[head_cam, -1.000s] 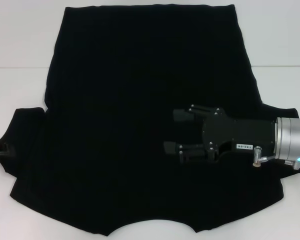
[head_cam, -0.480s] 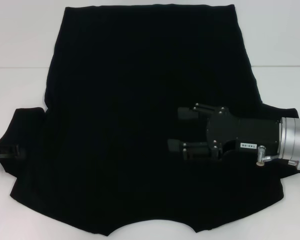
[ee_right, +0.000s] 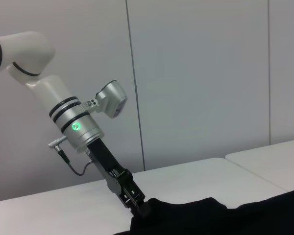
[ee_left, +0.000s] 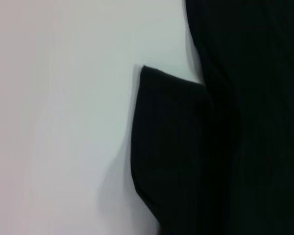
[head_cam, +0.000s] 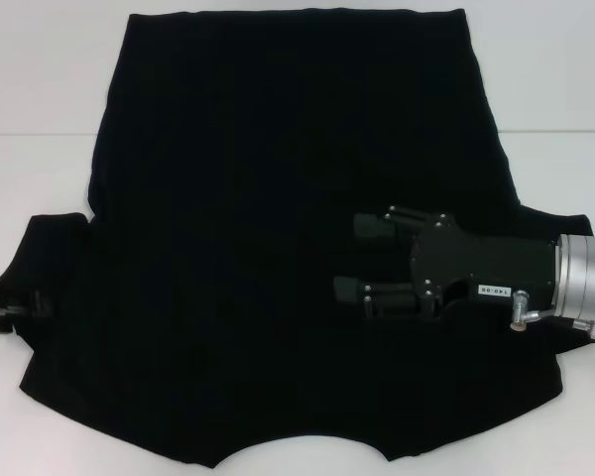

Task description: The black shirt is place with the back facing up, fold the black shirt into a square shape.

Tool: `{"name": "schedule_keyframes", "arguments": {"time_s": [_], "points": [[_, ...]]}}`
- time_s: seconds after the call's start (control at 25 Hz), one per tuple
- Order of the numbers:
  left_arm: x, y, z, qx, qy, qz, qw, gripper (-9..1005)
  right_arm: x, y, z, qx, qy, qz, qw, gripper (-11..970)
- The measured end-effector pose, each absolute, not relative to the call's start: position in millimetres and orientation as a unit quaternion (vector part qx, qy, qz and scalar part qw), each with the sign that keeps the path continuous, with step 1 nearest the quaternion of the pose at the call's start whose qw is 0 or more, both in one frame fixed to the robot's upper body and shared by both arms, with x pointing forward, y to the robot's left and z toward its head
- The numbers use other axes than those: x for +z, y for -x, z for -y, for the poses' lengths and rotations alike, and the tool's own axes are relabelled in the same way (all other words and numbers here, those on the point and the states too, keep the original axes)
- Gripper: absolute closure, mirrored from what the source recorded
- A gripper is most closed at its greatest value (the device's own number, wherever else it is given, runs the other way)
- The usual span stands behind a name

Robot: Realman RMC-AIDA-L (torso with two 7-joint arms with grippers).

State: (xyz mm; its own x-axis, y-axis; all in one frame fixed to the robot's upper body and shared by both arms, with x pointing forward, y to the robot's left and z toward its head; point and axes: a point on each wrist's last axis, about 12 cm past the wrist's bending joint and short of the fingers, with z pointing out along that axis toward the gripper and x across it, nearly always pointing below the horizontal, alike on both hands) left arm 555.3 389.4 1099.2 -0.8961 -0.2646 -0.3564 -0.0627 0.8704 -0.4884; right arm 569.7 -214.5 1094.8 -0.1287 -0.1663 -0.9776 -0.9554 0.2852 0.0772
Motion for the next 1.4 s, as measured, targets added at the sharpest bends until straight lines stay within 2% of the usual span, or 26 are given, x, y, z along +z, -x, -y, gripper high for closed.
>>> {"name": "schedule_keyframes", "arguments": {"time_s": [0.16, 0.48, 0.92, 1.4], "points": [[1099.4, -557.6, -391.6, -0.229, 0.084, -0.944, 0.221, 351, 1095.0, -569.6, 215.1, 0.403, 0.44, -0.634, 0.492, 43], [1097.9, -560.0, -393.8, -0.214, 0.085, -0.946, 0.228, 596, 1094.9, -569.2, 215.5, 0.404, 0.44, -0.634, 0.492, 43], [1094.2, -562.2, -387.5, -0.206, 0.073, -0.949, 0.227, 1002, 1094.5, -568.9, 216.4, 0.403, 0.438, -0.635, 0.492, 43], [1100.9, -560.9, -390.4, -0.213, 0.068, -0.949, 0.223, 963, 1092.7, -567.2, 216.7, 0.403, 0.433, -0.636, 0.496, 44]]}}
